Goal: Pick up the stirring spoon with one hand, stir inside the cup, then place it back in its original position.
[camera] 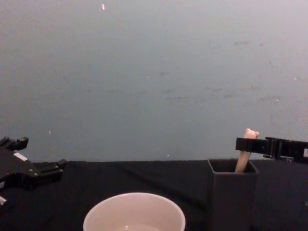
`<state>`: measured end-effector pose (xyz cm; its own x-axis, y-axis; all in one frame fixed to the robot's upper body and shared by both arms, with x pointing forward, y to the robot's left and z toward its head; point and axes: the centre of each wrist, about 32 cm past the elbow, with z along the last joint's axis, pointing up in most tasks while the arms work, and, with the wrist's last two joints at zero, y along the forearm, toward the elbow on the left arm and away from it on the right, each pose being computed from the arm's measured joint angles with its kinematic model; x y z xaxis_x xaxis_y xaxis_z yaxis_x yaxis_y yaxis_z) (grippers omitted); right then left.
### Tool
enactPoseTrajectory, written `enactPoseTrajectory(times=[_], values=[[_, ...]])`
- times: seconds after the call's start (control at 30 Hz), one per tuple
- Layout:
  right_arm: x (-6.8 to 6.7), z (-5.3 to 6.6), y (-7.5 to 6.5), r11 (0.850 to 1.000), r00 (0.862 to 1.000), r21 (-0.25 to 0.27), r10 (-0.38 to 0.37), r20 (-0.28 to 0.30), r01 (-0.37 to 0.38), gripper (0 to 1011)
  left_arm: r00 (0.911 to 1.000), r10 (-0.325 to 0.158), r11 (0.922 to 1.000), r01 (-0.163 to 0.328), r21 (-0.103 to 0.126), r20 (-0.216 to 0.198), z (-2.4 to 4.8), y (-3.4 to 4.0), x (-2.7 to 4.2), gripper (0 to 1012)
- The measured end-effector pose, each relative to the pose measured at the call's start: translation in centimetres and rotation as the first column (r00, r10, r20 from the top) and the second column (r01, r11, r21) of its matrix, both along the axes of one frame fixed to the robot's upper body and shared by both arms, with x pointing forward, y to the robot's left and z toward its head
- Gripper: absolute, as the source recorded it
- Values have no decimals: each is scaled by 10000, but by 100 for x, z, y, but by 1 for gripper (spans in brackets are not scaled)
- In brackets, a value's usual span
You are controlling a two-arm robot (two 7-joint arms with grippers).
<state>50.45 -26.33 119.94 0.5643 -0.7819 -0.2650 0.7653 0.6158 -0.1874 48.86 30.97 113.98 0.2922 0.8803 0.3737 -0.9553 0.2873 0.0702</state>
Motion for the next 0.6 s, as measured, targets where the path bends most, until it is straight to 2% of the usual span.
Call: enactPoseTrajectory(times=[0.23, 0.6], values=[[0, 1, 0, 10000, 10000, 4, 2, 10, -2, 218, 10000, 0, 10000, 0, 1, -1, 0, 0, 0, 1001], [0, 1, 0, 10000, 10000, 9, 8, 18, -8, 557, 10000, 0, 10000, 0, 0, -1, 0, 0, 0, 1001]])
